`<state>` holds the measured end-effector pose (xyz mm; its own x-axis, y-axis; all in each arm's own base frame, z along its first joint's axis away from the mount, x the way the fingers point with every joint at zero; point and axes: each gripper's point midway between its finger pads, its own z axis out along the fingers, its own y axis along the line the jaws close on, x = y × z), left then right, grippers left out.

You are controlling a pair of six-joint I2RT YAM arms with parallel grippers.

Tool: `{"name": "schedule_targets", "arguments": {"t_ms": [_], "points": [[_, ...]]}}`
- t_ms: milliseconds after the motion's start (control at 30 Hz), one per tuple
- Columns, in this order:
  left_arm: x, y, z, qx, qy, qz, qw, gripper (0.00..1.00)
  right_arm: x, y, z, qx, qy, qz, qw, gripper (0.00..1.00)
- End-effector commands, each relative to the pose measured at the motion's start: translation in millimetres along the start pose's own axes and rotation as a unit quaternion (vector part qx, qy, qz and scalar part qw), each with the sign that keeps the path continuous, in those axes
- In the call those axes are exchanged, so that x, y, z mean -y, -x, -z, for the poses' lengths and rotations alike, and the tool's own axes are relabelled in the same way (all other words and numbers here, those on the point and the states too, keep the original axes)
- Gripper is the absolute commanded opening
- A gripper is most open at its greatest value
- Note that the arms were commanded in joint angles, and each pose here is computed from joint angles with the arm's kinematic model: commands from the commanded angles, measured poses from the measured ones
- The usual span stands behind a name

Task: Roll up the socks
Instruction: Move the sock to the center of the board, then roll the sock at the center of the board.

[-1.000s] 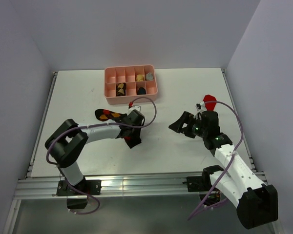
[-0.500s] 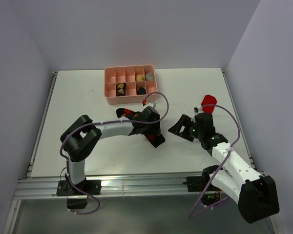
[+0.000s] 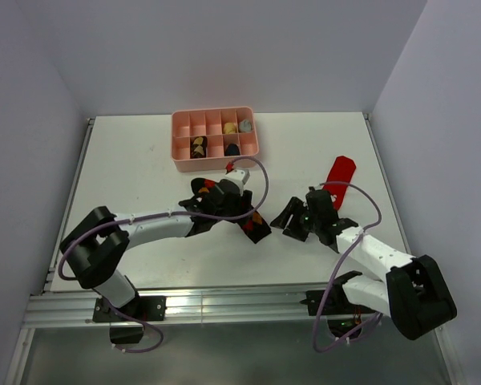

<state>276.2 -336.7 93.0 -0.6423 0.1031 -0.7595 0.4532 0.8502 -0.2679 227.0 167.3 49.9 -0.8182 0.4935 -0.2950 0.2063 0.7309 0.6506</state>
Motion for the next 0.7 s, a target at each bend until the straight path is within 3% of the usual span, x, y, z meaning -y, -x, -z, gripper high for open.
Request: {"name": "schedule_targets", "arguments": {"t_ms": [0, 333, 667], "points": [[7, 4, -11, 0.024, -0.032, -0.064, 0.997, 0.62, 0, 2, -8, 0.015, 0.0, -0.034, 0.999, 0.66], [0, -17, -37, -0.001, -0.018, -0.067, 0.998, 0.6, 5, -5, -20, 0.006, -0.028, -0.06, 0.998, 0.66], [-10, -46, -50, -0.046, 0.014, -0.01, 0.999, 0.58, 2, -11, -38, -0.012, -0.031, -0.08, 0.996, 0.66]]}}
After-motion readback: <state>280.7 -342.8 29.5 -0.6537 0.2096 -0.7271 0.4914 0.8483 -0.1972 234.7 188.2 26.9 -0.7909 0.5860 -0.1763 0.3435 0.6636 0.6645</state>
